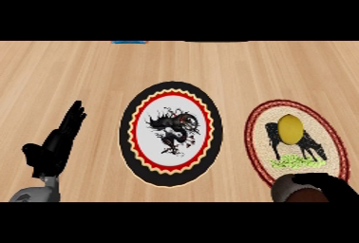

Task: Pick the cupcake from the placemat and place it in the plate

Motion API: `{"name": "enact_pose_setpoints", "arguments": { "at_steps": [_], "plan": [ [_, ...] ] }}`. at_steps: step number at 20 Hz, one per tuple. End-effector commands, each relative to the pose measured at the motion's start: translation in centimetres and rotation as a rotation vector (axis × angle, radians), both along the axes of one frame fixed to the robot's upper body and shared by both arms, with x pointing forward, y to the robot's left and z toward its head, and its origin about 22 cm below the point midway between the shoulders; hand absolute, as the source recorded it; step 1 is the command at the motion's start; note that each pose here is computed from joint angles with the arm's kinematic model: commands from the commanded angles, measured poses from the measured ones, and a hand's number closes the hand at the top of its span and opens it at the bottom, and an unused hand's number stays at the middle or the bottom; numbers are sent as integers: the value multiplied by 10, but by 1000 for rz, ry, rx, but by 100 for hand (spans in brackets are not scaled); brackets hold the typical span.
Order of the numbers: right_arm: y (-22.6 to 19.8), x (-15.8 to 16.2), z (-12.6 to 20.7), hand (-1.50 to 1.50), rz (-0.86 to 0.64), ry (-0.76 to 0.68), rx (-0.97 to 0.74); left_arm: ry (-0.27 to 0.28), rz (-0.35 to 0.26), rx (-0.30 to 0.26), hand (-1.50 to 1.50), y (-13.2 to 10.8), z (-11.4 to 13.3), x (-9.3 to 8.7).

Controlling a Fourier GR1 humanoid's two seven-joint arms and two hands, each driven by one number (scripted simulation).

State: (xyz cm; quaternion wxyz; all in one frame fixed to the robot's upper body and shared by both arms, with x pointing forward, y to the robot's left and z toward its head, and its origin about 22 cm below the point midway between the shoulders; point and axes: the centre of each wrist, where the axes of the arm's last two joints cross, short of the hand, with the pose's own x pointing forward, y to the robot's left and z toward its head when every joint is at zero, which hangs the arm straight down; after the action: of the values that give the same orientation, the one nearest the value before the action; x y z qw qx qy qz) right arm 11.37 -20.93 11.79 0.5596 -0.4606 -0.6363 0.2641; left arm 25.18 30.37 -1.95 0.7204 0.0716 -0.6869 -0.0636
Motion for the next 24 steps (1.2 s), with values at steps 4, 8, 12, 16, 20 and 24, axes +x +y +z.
{"name": "enact_pose_setpoints", "arguments": {
  "at_steps": [4,8,12,16,20,24],
  "plan": [
    [38,12,53,150,17,-87,-31,11,-9,12,0,-7,0,7],
    [94,45,53,150,109,-55,-22,-2,-9,2,0,-18,-3,12],
    [133,58,53,150,126,-22,13,1,-19,0,0,-8,10,4],
    [164,109,29,150,137,-2,30,-14,-14,-2,0,-13,-7,2],
    [182,135,18,150,136,31,43,-16,-24,11,0,8,2,3],
    [200,149,11,150,146,30,45,2,-12,12,0,6,-4,9]
  ]
}}
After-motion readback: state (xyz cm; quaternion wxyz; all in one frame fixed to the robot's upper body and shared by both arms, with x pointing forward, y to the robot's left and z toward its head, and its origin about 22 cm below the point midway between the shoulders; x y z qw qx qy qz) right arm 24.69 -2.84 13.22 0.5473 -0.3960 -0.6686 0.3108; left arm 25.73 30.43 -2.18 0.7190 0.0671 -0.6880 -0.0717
